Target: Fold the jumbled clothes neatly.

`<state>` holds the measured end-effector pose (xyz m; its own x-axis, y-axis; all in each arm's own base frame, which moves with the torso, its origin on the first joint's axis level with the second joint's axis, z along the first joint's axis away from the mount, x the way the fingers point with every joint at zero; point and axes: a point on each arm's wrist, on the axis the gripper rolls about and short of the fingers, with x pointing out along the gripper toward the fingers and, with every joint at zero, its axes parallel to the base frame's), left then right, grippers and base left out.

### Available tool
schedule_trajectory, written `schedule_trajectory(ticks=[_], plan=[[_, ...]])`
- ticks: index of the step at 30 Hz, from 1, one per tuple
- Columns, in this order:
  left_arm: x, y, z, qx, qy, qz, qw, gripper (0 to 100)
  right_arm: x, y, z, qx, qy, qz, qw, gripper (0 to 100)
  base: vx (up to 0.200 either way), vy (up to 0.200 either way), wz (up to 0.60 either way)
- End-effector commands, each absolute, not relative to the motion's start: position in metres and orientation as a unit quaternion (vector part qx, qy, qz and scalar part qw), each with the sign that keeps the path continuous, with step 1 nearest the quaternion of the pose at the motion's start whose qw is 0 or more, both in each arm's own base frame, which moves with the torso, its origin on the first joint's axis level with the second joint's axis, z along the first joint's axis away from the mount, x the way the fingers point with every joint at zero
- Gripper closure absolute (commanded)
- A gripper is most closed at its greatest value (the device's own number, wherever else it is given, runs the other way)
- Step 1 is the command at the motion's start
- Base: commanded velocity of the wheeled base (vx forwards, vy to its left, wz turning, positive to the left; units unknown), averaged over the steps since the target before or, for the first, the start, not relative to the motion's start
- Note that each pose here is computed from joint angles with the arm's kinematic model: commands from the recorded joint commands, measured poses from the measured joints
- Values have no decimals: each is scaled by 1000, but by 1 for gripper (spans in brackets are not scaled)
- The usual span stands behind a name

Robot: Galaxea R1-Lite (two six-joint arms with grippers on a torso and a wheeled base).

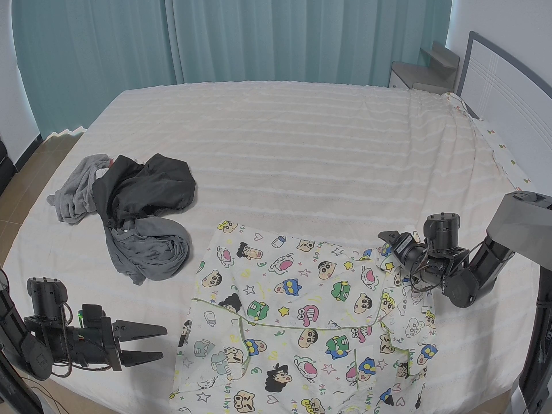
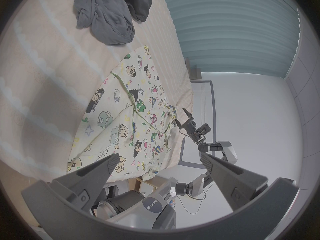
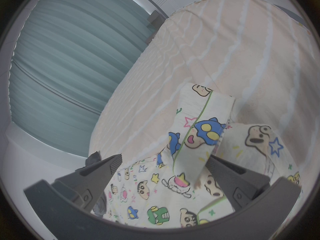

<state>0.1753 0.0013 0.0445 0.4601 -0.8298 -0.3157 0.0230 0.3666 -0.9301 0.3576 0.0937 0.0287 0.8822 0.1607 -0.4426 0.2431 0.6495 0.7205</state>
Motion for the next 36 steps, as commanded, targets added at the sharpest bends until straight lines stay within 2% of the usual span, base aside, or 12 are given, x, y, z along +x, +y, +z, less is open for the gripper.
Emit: schedule_trajectory(ticks=[1, 6, 12, 14, 19, 24, 27, 30, 32, 36], plan=[[173, 1, 42, -480, 430, -296, 705, 0, 372, 98, 11, 402, 258, -33, 878, 0, 0, 0, 0], [173, 1, 41, -481, 432, -295, 704, 0, 367, 95, 32, 409, 236, -30, 881, 0, 0, 0, 0], [173, 1, 41, -480, 432, -296, 704, 0, 354, 89, 82, 428, 183, -1, 885, 0, 0, 0, 0], [173, 1, 41, -480, 432, -296, 704, 0, 356, 91, 85, 429, 178, 4, 886, 0, 0, 0, 0], [173, 1, 41, -479, 432, -296, 704, 0, 398, 103, 102, 438, 143, 37, 887, 0, 0, 0, 0], [173, 1, 41, -479, 431, -296, 705, 0, 434, 113, 146, 450, 56, 79, 888, 0, 0, 0, 0], [173, 1, 41, -479, 431, -296, 705, 0, 438, 115, 160, 451, 33, 92, 887, 0, 0, 0, 0], [173, 1, 41, -479, 431, -296, 705, 0, 437, 122, 151, 426, 49, 90, 899, 0, 0, 0, 0], [173, 1, 41, -479, 431, -296, 705, 0, 438, 121, 130, 393, 66, 76, 914, 0, 0, 0, 0], [173, 1, 41, -479, 432, -295, 705, 0, 424, 114, 120, 380, 86, 59, 919, 0, 0, 0, 0]])
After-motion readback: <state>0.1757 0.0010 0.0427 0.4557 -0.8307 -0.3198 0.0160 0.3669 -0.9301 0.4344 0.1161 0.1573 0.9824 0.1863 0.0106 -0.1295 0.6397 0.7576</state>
